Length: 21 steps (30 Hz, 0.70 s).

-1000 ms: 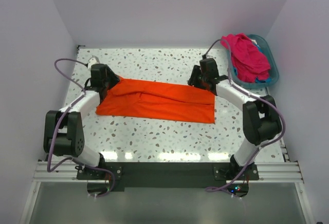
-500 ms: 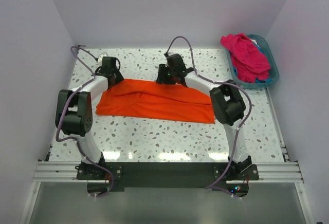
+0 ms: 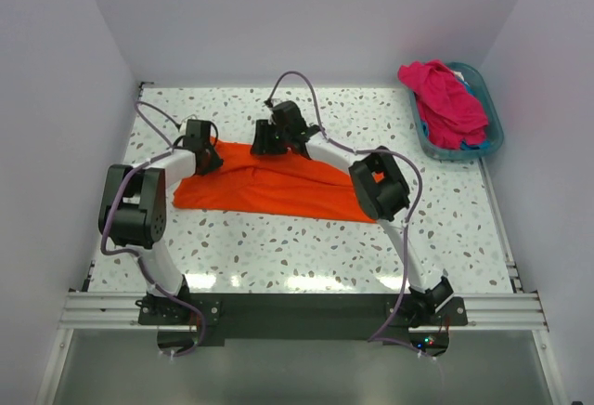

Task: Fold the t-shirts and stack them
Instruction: Fold the tshirt

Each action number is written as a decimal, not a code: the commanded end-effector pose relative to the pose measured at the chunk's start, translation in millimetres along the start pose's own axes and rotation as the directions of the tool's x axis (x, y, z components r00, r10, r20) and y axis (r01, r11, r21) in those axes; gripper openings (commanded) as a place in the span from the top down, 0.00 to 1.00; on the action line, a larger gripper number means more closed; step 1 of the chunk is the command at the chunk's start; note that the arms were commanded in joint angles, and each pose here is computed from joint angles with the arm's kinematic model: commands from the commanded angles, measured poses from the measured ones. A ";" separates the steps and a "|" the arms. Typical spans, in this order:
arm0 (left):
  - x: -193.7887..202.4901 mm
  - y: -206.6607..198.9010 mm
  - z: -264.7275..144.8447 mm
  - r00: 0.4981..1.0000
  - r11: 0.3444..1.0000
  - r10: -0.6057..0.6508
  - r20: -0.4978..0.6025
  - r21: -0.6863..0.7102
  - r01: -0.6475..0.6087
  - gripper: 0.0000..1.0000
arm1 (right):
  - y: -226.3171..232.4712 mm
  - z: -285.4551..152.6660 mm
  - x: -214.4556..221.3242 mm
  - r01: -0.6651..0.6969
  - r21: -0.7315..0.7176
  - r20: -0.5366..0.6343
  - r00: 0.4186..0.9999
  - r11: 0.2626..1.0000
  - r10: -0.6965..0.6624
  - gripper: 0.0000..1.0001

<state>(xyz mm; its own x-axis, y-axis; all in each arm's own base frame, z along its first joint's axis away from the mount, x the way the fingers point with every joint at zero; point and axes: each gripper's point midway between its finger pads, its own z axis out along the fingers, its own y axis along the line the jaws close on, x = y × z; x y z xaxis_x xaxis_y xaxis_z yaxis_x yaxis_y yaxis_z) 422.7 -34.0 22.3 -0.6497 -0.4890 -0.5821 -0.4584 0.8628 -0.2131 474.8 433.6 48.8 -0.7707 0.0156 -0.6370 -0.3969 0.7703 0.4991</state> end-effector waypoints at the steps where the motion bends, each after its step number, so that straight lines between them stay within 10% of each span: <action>1: -12.2 -10.9 -18.1 0.998 0.997 -0.037 0.047 0.073 0.033 0.69 | 36.3 5.2 -15.7 0.013 -0.092 0.051 0.999 0.996 -0.009 0.47; 16: -19.0 -13.2 -29.0 0.996 0.991 -0.068 0.054 0.119 0.061 0.75 | 56.0 15.8 -15.8 -0.001 -0.147 0.080 0.997 0.989 0.013 0.49; 21: -34.2 -13.2 -35.4 0.993 0.986 -0.094 0.074 0.143 0.083 0.75 | 55.9 18.6 -10.2 -0.015 -0.158 0.064 0.998 0.987 0.026 0.66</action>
<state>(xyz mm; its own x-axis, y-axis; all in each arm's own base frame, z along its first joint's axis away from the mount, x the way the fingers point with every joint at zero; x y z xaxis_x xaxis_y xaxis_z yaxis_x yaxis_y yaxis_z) 413.4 -36.5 39.7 -0.6270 -0.5314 -0.5697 -0.4433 0.8447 -0.3001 465.8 473.8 51.3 -0.7678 0.0471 -0.6389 -0.4250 0.7088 0.5631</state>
